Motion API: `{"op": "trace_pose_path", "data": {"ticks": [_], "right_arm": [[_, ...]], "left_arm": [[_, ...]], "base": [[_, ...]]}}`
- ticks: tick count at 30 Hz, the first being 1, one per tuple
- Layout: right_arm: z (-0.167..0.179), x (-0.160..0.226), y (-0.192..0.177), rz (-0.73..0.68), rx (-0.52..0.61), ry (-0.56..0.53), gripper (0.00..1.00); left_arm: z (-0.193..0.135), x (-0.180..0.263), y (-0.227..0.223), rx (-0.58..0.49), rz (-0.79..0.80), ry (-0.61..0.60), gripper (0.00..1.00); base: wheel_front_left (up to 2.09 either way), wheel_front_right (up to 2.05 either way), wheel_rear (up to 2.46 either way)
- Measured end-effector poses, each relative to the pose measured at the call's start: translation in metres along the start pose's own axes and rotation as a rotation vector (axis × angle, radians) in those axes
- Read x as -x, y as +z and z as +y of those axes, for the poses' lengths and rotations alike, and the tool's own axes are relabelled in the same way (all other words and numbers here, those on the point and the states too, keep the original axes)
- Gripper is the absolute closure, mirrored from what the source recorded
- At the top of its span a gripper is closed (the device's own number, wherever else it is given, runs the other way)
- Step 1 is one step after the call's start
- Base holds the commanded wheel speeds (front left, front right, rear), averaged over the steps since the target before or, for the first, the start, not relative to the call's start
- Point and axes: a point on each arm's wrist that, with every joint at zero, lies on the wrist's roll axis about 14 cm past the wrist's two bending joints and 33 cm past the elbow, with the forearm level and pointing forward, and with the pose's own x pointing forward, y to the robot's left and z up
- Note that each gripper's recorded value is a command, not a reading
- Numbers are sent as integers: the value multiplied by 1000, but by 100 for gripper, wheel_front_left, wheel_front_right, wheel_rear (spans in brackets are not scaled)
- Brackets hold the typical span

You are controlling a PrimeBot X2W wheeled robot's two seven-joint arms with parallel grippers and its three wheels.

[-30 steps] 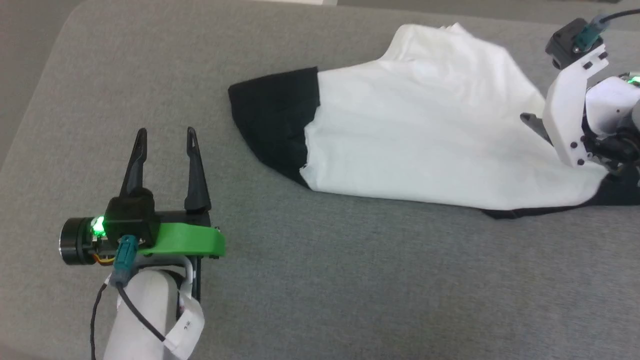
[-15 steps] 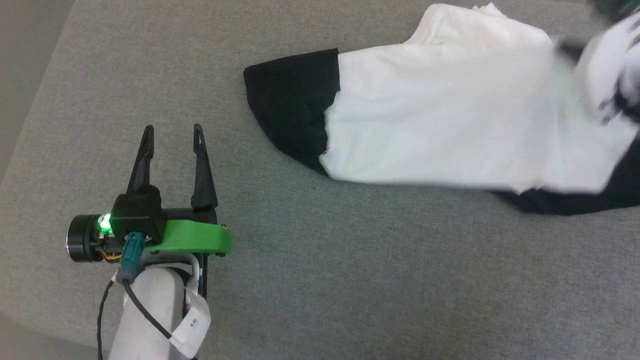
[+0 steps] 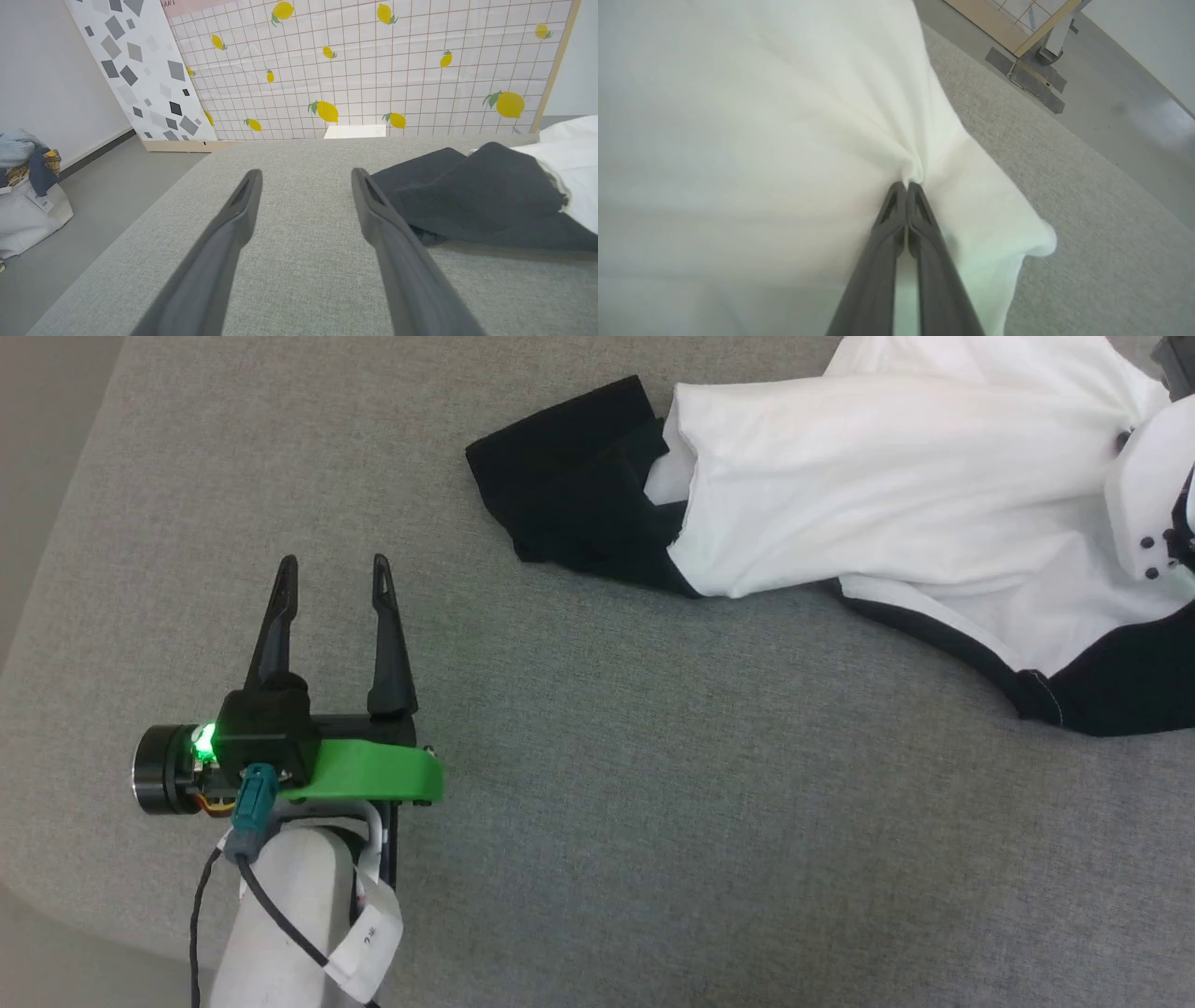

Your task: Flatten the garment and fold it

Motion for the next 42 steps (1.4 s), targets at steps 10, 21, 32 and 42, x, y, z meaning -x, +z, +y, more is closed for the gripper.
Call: {"op": "trace_pose_path", "data": {"ticks": [10, 21, 32, 42], "right_arm": [[-15, 63, 89, -386, 36, -5, 0], [22, 160, 56, -169, 188, 179, 0], [72, 156, -36, 135, 199, 349, 0], [116, 107, -76, 235, 189, 439, 0]], "left_arm": [[13, 13, 12, 5, -24, 27, 0], [7, 30, 32, 36, -74, -2, 0], [3, 29, 33, 39, -76, -14, 0], [10, 26, 19, 23, -35, 14, 0]], "base": [[0, 0, 0], [0, 0, 0], [0, 0, 0], [0, 0, 0]]}}
